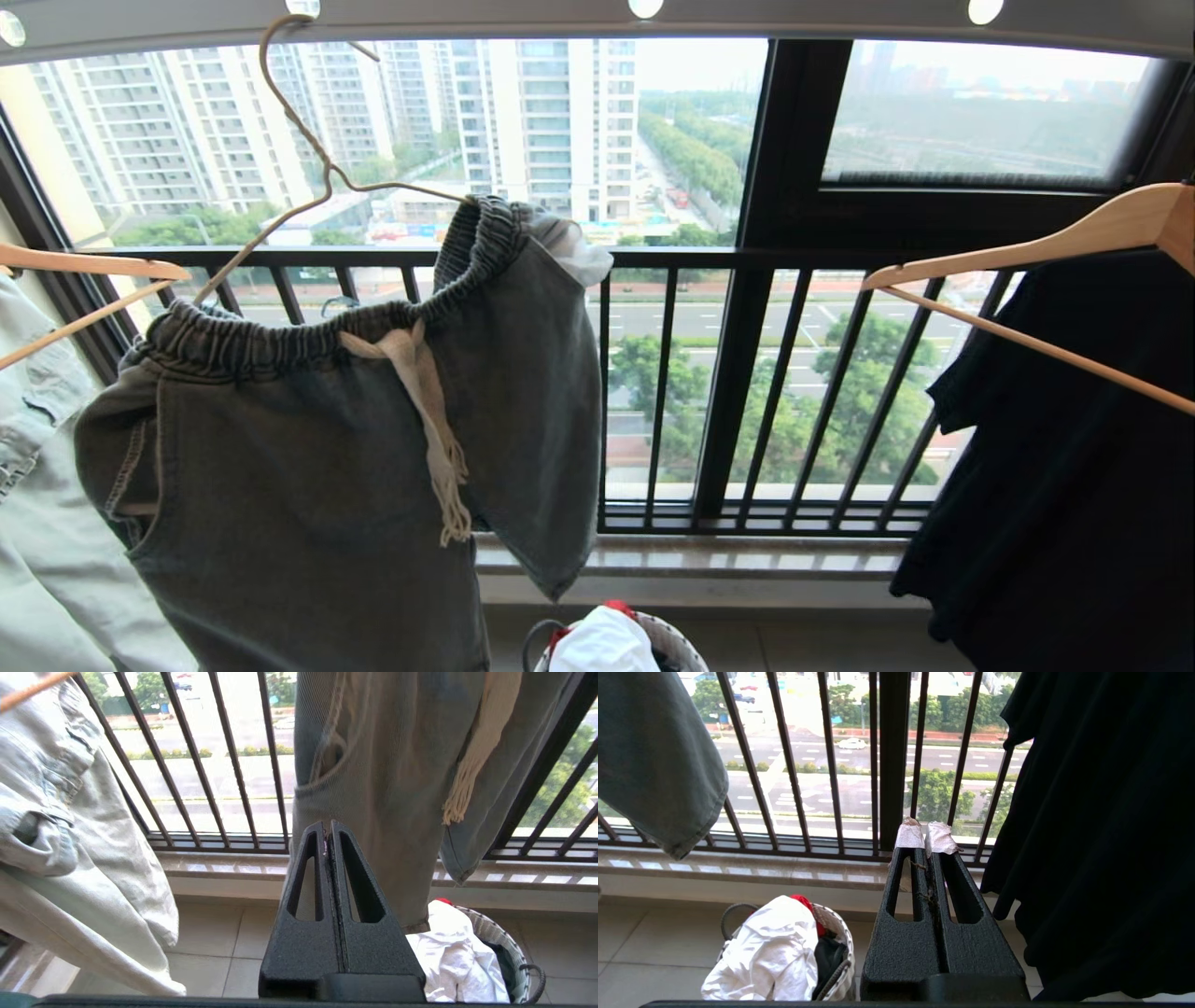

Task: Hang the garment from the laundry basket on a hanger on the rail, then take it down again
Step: Take the clothes off the clothes rack

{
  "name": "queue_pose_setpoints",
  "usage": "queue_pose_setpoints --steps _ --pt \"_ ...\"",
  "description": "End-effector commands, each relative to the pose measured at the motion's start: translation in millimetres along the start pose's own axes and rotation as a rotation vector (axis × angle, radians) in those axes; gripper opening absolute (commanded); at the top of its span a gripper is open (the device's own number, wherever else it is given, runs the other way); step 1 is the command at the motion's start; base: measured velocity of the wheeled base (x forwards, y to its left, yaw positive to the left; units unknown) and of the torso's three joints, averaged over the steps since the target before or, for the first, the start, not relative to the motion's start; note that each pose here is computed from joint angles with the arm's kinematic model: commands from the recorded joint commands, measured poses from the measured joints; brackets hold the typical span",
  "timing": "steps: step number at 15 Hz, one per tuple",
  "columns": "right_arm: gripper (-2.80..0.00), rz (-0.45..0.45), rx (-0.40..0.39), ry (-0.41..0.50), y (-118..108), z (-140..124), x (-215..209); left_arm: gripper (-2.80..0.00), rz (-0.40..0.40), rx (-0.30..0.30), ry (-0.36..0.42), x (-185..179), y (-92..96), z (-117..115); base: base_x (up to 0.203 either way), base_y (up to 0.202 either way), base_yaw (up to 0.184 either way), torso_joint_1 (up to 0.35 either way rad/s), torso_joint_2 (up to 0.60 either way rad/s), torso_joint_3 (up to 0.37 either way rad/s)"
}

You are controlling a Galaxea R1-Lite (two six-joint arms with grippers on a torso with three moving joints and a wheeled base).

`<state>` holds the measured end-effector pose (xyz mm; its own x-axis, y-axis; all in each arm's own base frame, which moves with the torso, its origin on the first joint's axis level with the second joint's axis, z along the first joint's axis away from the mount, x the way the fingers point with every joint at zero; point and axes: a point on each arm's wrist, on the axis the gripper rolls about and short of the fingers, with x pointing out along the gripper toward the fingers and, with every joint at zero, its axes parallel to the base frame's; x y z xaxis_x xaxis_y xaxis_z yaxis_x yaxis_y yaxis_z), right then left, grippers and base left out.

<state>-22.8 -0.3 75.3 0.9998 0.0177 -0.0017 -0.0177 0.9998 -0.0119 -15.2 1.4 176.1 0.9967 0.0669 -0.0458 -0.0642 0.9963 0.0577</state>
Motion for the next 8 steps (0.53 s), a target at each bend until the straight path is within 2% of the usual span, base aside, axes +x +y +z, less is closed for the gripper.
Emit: queue_pose_setpoints --steps 1,3,6,8 --pt "-2.80 0.001 0.000 0.002 0 0 0 -2.80 0.012 0.043 0.097 28 1.4 50 0.000 0.000 0.000 0.000 0.00 0.000" --pt "-2.80 0.001 0.000 0.001 0 0 0 -2.80 -0.005 0.095 0.132 36 2.7 87 0.000 0.000 0.000 0.000 0.00 0.000" --pt "-2.80 0.001 0.000 0.001 0 0 0 -2.80 -0.073 0.157 0.182 57 2.8 140 0.000 0.000 0.000 0.000 0.00 0.000" --pt "-2.80 0.001 0.000 0.001 0 0 0 -2.80 -0.102 0.203 0.241 66 3.3 167 0.000 0.000 0.000 0.000 0.00 0.000"
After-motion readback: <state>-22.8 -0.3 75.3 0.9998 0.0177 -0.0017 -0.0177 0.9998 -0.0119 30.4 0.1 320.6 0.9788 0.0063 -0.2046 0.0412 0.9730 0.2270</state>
